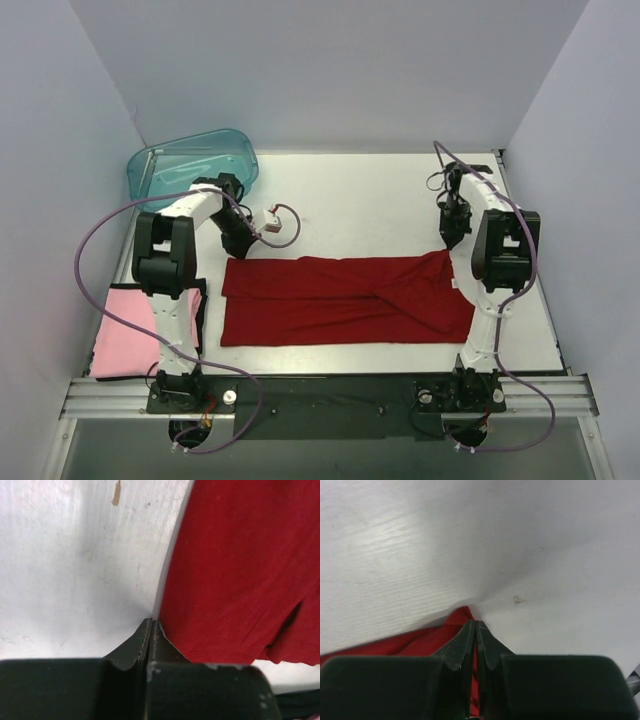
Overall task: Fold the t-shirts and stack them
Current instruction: Fold the other side of the tshirt into a rectangle
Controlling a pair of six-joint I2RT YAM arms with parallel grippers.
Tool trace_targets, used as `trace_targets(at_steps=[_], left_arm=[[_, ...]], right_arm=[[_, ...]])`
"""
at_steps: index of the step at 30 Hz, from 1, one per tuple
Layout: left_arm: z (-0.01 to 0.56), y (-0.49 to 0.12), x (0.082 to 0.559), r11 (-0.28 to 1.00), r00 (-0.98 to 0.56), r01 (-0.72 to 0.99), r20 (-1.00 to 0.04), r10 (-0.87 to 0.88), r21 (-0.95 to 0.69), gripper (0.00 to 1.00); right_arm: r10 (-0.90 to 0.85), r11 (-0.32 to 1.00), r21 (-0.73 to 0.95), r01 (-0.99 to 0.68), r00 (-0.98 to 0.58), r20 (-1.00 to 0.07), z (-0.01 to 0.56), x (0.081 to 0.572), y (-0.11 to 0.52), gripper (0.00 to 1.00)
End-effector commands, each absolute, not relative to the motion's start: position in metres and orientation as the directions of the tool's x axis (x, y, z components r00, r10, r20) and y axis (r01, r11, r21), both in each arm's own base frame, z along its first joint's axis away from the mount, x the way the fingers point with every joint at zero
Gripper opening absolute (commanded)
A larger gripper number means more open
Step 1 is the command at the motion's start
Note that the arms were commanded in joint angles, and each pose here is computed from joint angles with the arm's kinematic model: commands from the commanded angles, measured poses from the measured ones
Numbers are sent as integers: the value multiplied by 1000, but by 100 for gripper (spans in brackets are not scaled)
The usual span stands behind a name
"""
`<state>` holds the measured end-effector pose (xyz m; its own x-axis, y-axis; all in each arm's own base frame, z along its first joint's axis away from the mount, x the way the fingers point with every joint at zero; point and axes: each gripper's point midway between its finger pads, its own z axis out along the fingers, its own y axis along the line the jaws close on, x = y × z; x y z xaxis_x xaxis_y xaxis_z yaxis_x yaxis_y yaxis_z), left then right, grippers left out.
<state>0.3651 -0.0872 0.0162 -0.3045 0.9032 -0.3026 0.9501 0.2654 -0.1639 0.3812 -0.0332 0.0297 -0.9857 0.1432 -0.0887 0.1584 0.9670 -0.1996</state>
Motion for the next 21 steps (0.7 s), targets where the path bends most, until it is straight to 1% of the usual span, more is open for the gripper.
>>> trace_targets(at_steps=[1,5,10,11,13,15,16,19,21], left_arm=[[25,-71,352,331,-373,925,-285,883,-184,0],[30,-67,358,358,-381,924,-291,878,-131,0],[37,-70,356,364,-392,920,-303,868,-145,0],[37,-71,355,358,-388,921,-307,869,-151,0],[38,-73,356,357,-387,922,-313,868,-150,0],[37,-73,357,355,-383,924,-310,870,-145,0],[36,-73,357,361,-390,921,-305,869,-149,0],[36,-73,354,360,-397,917,-301,867,-173,0],[37,-75,352,357,-402,913,-299,865,-195,0]], right_arm=[[312,947,-41,319,-942,-127,55,373,-48,0],[429,903,97,419,-892,-142,61,371,-52,0],[458,881,186,435,-883,-105,63,361,-41,0],[437,889,204,411,-893,-106,63,361,-39,10],[424,894,193,404,-902,-78,55,352,-40,24],[444,884,178,433,-896,-27,44,338,-42,30],[452,878,174,446,-892,4,38,329,-40,31],[439,874,209,438,-897,45,24,320,-28,35],[428,873,232,428,-902,52,16,321,-21,37]])
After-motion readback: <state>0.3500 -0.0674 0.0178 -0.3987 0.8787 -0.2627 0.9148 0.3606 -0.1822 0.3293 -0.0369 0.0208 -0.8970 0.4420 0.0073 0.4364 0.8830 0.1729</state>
